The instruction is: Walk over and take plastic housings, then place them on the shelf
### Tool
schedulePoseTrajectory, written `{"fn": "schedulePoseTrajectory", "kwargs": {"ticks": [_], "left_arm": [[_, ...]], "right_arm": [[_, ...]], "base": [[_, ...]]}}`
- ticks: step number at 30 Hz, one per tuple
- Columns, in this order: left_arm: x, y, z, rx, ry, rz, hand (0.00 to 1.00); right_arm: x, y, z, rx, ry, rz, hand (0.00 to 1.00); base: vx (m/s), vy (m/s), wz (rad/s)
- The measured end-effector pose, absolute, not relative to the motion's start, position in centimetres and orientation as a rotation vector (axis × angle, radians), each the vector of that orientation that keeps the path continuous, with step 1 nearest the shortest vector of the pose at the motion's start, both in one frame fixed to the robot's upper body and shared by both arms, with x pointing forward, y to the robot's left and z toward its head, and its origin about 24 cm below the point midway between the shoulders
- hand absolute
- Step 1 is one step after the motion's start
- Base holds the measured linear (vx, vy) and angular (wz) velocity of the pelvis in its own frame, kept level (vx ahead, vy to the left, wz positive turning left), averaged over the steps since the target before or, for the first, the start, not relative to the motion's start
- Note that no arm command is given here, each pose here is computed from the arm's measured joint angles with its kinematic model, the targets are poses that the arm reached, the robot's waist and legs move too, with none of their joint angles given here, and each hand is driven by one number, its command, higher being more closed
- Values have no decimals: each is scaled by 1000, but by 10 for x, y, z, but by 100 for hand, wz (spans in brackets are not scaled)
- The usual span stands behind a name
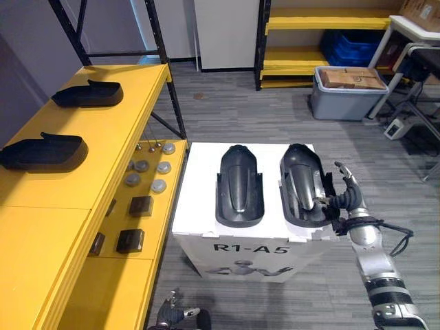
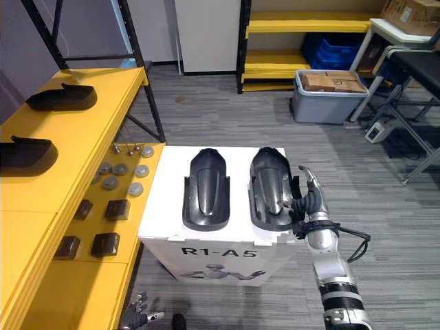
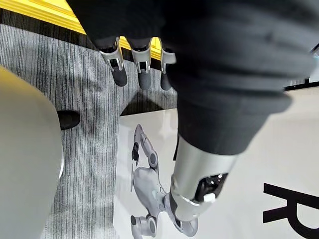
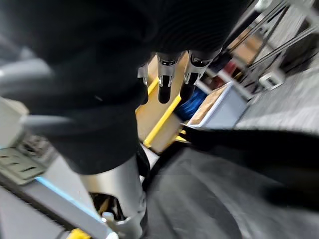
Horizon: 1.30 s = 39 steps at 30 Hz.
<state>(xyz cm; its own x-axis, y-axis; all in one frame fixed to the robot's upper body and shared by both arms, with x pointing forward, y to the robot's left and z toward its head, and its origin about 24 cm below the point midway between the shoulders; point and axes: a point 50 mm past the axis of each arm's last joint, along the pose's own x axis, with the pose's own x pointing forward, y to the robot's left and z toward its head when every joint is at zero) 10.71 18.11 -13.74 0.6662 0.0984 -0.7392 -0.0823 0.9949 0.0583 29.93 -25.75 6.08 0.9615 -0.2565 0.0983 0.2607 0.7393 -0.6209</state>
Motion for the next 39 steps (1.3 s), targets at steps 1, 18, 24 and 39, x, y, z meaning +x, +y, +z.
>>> {"fn": "schedulePoseTrajectory", "kwargs": {"ticks": [1, 18, 24, 39], "left_arm": [[107, 181, -137, 21, 835, 103, 0], [115, 181, -136, 34, 818, 129, 0], [117, 184, -136, 37, 826, 132, 0], [118, 186, -136, 41, 826, 129, 0]], "right_arm": [[300, -257, 59, -684, 5, -299, 0], [320, -259, 44, -541, 146, -487, 100], [322, -271, 43, -449, 177, -517, 100], [305, -271, 39, -440, 153, -480, 100]], "base": [[-30, 4, 11], [-4, -1, 5], [-16, 4, 0], [7, -8, -3]]}}
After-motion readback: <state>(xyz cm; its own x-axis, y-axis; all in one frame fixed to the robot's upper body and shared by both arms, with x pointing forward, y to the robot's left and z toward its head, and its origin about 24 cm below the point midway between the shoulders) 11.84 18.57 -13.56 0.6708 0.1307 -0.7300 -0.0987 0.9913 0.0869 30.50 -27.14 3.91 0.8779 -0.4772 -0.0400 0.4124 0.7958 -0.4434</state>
